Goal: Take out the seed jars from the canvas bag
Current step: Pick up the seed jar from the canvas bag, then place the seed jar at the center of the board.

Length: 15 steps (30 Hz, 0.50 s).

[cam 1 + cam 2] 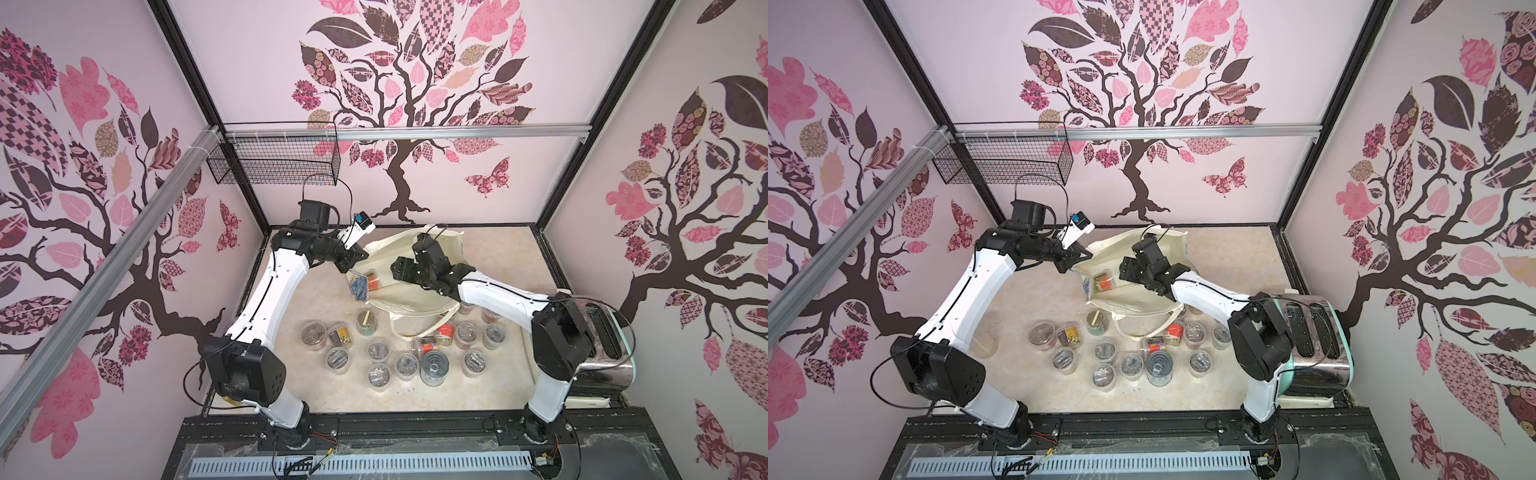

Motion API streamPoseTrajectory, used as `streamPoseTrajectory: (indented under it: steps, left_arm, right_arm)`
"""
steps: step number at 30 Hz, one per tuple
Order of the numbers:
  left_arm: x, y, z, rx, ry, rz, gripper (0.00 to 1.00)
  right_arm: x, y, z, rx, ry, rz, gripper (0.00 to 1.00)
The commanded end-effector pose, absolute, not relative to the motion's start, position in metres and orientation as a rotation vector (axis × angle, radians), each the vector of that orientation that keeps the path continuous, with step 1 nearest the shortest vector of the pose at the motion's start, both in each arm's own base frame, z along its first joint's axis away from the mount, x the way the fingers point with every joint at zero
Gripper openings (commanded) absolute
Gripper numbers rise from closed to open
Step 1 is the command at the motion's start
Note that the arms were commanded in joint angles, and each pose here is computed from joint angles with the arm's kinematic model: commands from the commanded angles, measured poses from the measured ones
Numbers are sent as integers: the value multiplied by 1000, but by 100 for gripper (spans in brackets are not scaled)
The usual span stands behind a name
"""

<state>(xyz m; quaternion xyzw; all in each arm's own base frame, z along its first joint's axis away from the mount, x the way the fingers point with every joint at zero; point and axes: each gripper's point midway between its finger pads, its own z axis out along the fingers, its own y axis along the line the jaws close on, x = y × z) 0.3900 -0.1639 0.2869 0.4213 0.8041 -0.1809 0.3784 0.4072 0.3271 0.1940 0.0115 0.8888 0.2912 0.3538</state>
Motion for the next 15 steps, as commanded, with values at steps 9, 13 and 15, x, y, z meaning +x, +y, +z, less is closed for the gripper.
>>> streamPoseTrajectory:
  steps: [9, 13, 15]
  left_arm:
    - [466, -127, 304, 710, 2070, -367, 0]
    - [491, -108, 311, 572, 2085, -358, 0]
    - [501, -100, 315, 531, 2083, -322, 0]
  right_arm:
    - [337, 316, 288, -416, 2266, 837, 76]
    - [310, 317, 300, -575, 2267, 895, 76]
    - [298, 318, 299, -633, 2276, 913, 76]
